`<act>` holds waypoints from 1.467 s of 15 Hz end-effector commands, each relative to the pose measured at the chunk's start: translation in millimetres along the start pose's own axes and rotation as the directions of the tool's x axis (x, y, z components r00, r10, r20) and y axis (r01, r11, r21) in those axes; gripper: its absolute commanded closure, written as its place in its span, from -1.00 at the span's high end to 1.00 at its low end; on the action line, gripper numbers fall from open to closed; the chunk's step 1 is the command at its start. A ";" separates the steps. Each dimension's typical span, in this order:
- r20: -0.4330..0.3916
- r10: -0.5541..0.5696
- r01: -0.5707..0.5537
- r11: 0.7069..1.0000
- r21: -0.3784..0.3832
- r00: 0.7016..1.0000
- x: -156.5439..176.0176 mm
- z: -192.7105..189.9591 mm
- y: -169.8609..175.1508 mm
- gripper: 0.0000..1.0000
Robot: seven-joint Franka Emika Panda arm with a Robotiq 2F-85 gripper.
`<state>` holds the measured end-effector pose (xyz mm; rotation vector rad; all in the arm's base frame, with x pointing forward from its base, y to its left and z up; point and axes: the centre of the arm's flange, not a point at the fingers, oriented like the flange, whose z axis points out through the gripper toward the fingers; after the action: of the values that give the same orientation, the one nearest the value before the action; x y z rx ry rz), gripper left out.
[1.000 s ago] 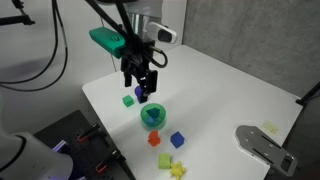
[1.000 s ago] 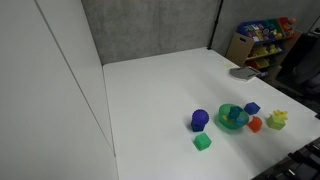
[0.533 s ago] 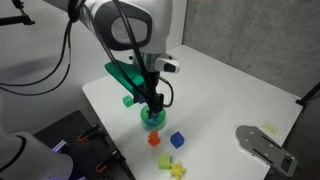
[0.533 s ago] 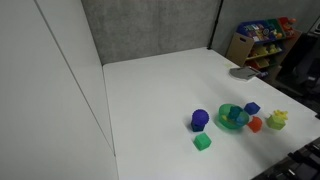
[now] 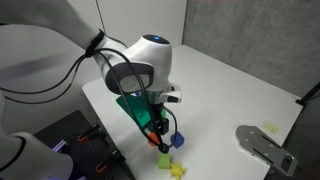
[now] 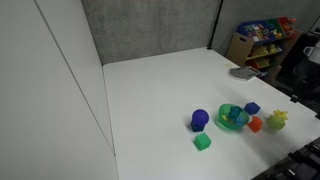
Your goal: Pick up the orange toy from the table and put it in the green bowl
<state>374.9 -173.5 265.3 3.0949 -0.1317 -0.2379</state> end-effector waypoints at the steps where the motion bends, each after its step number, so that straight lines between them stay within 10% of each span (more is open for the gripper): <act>1: -0.036 0.010 -0.011 1.000 -0.010 0.999 12.4 34.9 3.2 1.00; 22: 0.114 -0.171 0.175 0.984 -0.029 0.979 96.1 187.0 -54.3 1.00</act>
<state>432.1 -133.7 77.7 3.0565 0.0972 -0.4108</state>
